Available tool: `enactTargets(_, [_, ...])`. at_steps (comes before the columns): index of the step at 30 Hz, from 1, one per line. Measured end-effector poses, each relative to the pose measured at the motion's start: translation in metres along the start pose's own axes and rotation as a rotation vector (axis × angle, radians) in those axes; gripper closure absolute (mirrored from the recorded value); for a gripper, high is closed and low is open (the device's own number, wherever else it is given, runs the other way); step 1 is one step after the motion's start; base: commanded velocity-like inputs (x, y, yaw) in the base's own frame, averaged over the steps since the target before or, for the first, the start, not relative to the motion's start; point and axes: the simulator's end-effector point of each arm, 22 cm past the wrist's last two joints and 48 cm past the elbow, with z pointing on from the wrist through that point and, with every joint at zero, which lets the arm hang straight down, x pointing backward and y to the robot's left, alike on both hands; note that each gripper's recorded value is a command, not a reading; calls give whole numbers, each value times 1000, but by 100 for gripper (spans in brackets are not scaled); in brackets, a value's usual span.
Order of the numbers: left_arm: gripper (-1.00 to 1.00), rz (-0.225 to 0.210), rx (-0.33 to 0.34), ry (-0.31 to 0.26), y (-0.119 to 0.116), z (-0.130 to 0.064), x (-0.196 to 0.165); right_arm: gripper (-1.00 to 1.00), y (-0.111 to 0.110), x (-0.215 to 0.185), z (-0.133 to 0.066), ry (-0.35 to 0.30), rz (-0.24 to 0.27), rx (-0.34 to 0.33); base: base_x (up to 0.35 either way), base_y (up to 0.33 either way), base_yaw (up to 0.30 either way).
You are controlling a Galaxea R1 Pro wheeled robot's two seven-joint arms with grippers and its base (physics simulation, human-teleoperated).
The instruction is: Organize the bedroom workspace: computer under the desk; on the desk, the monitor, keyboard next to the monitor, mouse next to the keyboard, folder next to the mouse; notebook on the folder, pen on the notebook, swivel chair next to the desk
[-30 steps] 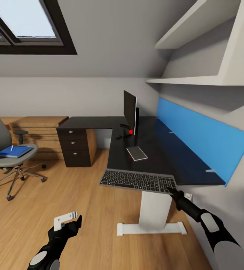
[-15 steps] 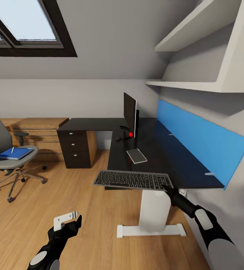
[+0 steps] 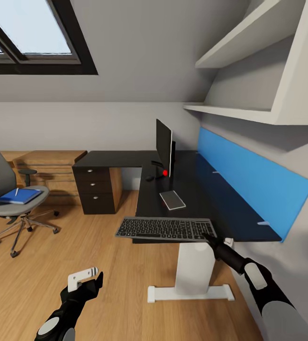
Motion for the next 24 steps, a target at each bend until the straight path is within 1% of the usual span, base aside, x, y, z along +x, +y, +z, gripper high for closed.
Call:
enactTargets(2, [-100,1,0,3,0,-1,-1,100,9,2,3,3,-5,-16,0,0,25])
enactTargets(4, [-100,3,-2,17,0,1,6,100,32,8,11,13,-23,-75,0,0,154])
enactTargets(8, [-100,15,14,35,-8,1,15,100,44,22,18,52,-69,-95,0,0,230])
enactTargets(9, [-100,20,22,39,-12,1,17,100,46,26,20,64,-81,-97,0,0,257])
enactTargets(13, [-100,28,32,47,-17,1,21,100,49,31,22,79,-95,-101,0,10,267])
enactTargets(17, [-100,31,35,50,-18,1,23,100,53,32,22,83,-103,-115,0,258,75])
enactTargets(24, [-100,32,35,49,-19,1,23,100,54,32,21,83,-93,-126,0,289,12])
